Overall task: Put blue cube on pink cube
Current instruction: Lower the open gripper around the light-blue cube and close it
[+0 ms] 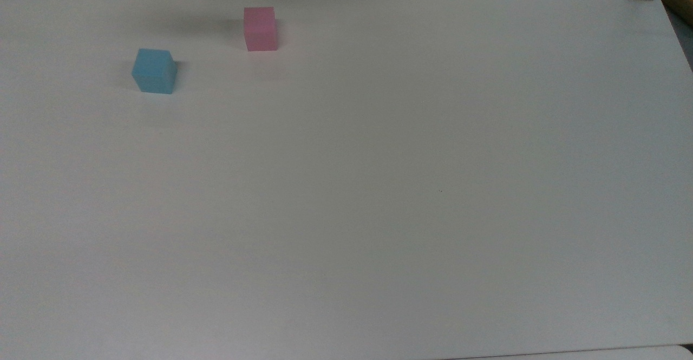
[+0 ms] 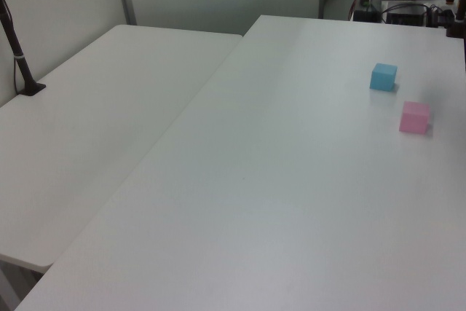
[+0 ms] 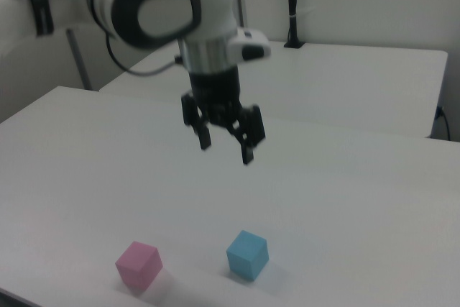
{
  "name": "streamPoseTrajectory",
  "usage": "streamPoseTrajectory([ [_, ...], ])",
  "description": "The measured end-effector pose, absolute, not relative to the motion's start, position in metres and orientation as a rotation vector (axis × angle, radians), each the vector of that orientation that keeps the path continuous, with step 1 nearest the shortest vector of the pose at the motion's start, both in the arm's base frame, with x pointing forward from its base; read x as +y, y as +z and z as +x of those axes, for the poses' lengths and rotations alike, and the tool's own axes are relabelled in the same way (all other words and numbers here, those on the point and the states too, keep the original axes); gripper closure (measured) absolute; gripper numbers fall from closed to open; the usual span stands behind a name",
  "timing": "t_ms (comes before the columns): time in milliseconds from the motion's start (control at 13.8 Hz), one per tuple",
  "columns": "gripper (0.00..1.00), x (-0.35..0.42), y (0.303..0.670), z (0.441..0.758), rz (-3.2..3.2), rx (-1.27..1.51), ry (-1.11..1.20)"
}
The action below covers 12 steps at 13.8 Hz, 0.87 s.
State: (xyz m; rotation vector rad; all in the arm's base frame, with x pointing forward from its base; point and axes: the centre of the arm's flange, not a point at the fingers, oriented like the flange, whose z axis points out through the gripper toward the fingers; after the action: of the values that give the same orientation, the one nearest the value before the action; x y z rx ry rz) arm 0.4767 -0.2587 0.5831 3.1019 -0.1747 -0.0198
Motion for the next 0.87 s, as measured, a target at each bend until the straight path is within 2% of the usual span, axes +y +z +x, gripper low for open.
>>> streamPoseTrajectory([
  [217,0.0,-0.265,0.485,0.473,3.039,-0.115,-0.006],
  [507,0.0,-0.261,0.384,0.465,3.035,-0.085,0.022],
  [870,0.0,-0.262,0.361,0.468,3.046,-0.09,-0.012],
])
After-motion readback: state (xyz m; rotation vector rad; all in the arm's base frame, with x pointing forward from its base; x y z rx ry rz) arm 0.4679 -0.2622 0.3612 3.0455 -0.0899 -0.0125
